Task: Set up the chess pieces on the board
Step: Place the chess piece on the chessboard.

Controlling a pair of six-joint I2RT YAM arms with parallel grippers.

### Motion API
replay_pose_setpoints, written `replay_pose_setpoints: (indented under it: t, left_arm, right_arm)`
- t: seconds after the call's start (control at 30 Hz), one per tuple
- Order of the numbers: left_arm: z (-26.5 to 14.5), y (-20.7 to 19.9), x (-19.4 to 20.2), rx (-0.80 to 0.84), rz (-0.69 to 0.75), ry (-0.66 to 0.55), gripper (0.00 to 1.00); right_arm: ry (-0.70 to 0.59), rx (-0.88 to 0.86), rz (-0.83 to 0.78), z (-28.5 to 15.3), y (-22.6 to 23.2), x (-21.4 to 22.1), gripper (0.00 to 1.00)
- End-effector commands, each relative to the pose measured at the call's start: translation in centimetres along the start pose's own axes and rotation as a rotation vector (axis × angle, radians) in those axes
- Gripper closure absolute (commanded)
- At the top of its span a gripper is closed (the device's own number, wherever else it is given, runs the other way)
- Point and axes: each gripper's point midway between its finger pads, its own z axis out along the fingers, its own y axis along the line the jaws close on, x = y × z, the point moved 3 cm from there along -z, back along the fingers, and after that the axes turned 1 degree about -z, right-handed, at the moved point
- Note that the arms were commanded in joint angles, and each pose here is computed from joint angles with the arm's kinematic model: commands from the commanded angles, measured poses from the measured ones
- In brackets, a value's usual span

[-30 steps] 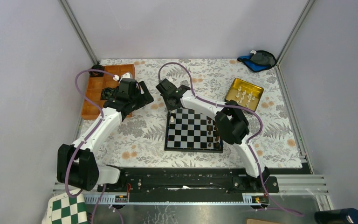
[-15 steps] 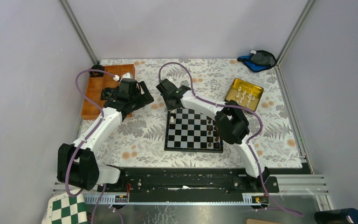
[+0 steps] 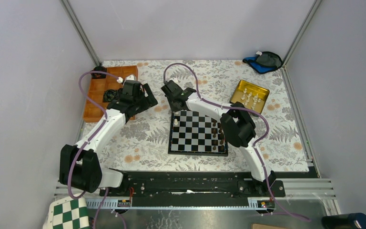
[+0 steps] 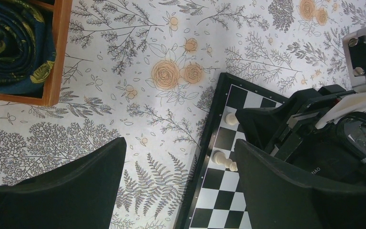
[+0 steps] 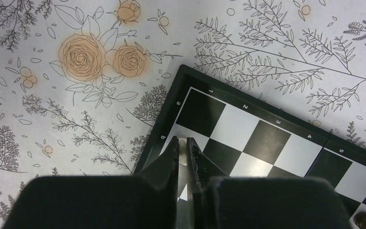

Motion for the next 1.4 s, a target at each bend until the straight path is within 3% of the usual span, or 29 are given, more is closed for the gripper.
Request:
replay_pose_setpoints:
  t: [0.0,0.27,0.67,0.9,1.07,1.37]
  left_arm:
    - [0.1,-0.3,-0.4,0.015,0.01,-0.006,0.09]
    - [0.1,-0.7,-0.7,0.026,0.011,-0.01,0.09]
    - [0.2,-1.9,-2.1,0.048,0.015,-0.03,0.09]
    - [0.6,-2.0,-2.0,0.049,0.016,-0.024,0.09]
    - [0.7,-1.9,-2.0,0.043,0.017,-0.021,0.09]
    - [0.8,-1.7,-1.8,0.039,0.019,-0.017,0.09]
  right_arm:
    - [0.04,0.015,-0.003,-0.6,-1.0,1.1,0.85]
    - [0.025,0.015,-0.008,-1.5,-1.2,0.4,0.62]
    - [-0.02,0.009,-0.024,-3.0,-1.2,-1.9,0.59]
    - [-0.003,-0.004,-0.015,-2.4,-1.4,-1.8,0.63]
    - [0.007,-0.032,-0.005,-2.1,-1.0,-1.7,0.79]
    - [0.019,-0.053,0.0,-2.0,-0.6,-1.5,0.94]
